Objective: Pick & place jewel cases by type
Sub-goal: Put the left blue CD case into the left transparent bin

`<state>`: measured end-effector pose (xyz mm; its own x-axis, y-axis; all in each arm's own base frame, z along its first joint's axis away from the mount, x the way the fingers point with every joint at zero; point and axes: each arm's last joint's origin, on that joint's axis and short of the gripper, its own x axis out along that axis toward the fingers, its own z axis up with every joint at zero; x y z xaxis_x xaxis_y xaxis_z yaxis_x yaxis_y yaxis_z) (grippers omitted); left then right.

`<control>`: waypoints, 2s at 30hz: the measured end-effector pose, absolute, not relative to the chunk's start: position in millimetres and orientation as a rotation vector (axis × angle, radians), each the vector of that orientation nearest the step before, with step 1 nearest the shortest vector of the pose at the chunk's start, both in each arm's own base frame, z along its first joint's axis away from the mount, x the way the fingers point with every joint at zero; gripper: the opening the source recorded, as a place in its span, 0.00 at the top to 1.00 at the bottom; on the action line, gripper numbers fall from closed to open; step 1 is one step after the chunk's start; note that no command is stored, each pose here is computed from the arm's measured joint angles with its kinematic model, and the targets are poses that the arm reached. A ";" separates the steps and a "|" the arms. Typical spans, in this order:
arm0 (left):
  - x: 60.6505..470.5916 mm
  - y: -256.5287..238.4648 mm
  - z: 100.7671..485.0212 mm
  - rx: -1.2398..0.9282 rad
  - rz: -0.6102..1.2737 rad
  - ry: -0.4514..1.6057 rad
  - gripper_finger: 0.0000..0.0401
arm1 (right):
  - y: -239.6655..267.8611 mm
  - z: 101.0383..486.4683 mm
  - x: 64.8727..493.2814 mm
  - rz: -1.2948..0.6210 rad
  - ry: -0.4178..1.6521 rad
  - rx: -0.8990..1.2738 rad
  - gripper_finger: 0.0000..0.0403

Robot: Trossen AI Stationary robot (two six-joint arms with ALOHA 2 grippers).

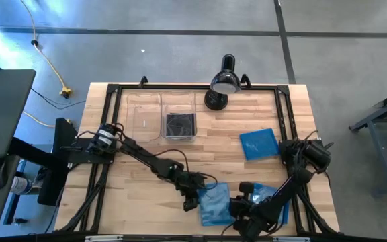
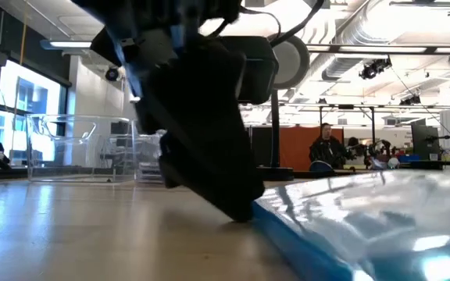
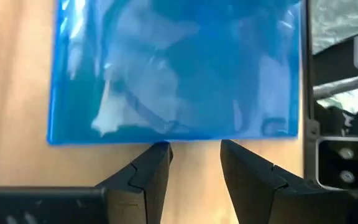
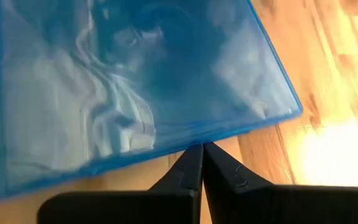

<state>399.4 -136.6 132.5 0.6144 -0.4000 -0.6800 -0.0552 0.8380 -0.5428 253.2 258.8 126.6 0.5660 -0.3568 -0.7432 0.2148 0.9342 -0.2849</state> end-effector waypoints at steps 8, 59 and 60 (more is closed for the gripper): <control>413.1 -124.6 144.7 -0.500 -0.101 0.805 0.63 | 270.5 150.7 240.4 -0.411 0.918 -0.162 1.00; 489.9 -137.7 145.7 -0.480 -0.261 0.742 0.64 | 295.2 154.3 152.9 -0.630 1.234 0.054 0.96; 489.5 -137.6 145.2 -0.478 -0.259 0.748 0.64 | 295.4 154.3 151.9 -0.636 1.238 0.059 0.94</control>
